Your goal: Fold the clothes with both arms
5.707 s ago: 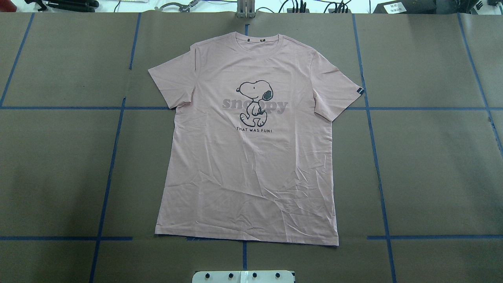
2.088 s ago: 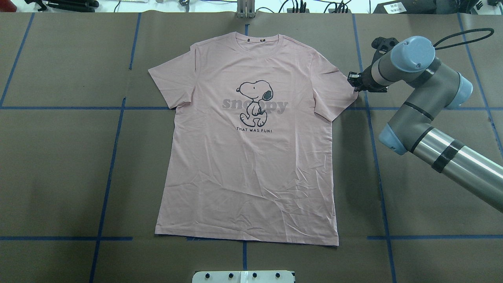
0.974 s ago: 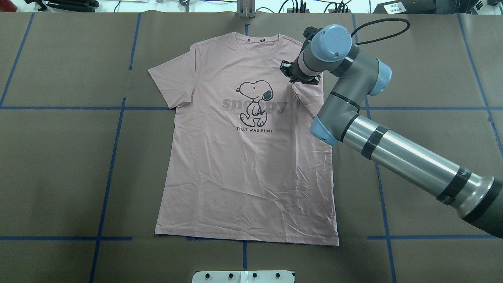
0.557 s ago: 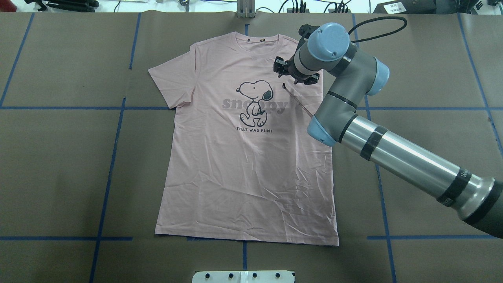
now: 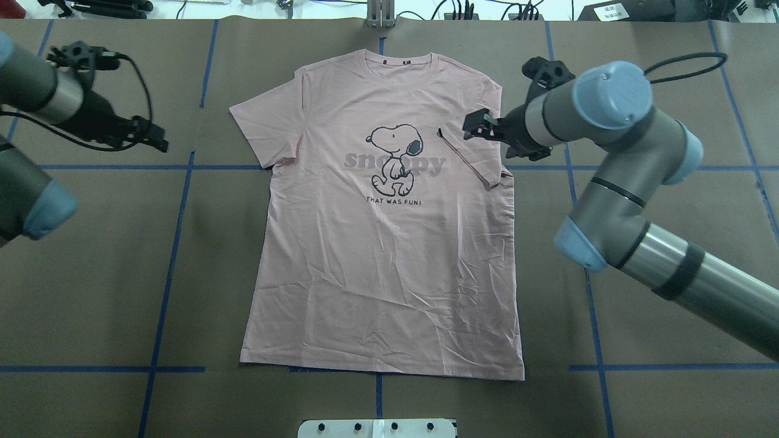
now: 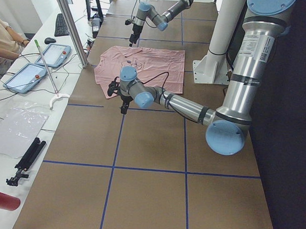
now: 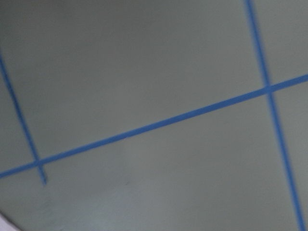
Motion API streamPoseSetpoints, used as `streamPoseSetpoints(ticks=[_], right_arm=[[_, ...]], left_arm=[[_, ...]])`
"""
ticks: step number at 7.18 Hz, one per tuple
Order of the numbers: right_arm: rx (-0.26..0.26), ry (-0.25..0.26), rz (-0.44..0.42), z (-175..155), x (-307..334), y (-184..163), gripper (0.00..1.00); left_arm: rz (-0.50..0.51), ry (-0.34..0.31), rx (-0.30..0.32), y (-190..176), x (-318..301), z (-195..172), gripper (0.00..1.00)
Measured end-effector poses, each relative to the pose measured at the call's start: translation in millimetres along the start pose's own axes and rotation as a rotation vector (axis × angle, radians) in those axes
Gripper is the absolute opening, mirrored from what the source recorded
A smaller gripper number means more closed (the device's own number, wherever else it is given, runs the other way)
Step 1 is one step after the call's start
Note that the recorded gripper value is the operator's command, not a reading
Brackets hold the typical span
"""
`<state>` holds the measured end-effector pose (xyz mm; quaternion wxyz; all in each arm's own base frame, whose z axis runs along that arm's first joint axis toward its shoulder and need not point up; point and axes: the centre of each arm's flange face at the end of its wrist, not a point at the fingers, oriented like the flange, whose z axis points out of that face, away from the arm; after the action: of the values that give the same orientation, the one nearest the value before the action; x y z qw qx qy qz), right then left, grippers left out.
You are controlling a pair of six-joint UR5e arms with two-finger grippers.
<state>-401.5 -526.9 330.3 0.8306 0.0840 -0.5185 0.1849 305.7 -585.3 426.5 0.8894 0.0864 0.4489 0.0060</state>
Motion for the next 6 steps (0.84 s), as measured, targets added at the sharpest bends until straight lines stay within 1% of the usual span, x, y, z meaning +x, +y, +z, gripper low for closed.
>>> streamPoseSetpoints(ticks=[1, 2, 3, 5, 6], right_arm=[[-0.01, -0.015, -0.002, -29, 24, 15, 1.0], [-0.027, -0.024, -0.004, -51, 43, 28, 1.0], [-0.044, -0.03, -0.007, -65, 54, 38, 1.0], [-0.055, -0.035, -0.016, -71, 59, 47, 1.0], [-0.053, -0.036, -0.022, -71, 59, 49, 1.0]], left_arm=[[-0.071, 0.005, -0.012, -18, 36, 28, 0.99], [-0.101, 0.012, 0.008, -28, 54, 47, 0.96], [-0.112, 0.007, 0.05, -40, 63, 60, 0.92], [-0.13, -0.019, 0.1, -70, 78, 82, 0.83], [-0.129, -0.029, 0.127, -78, 73, 93, 0.76]])
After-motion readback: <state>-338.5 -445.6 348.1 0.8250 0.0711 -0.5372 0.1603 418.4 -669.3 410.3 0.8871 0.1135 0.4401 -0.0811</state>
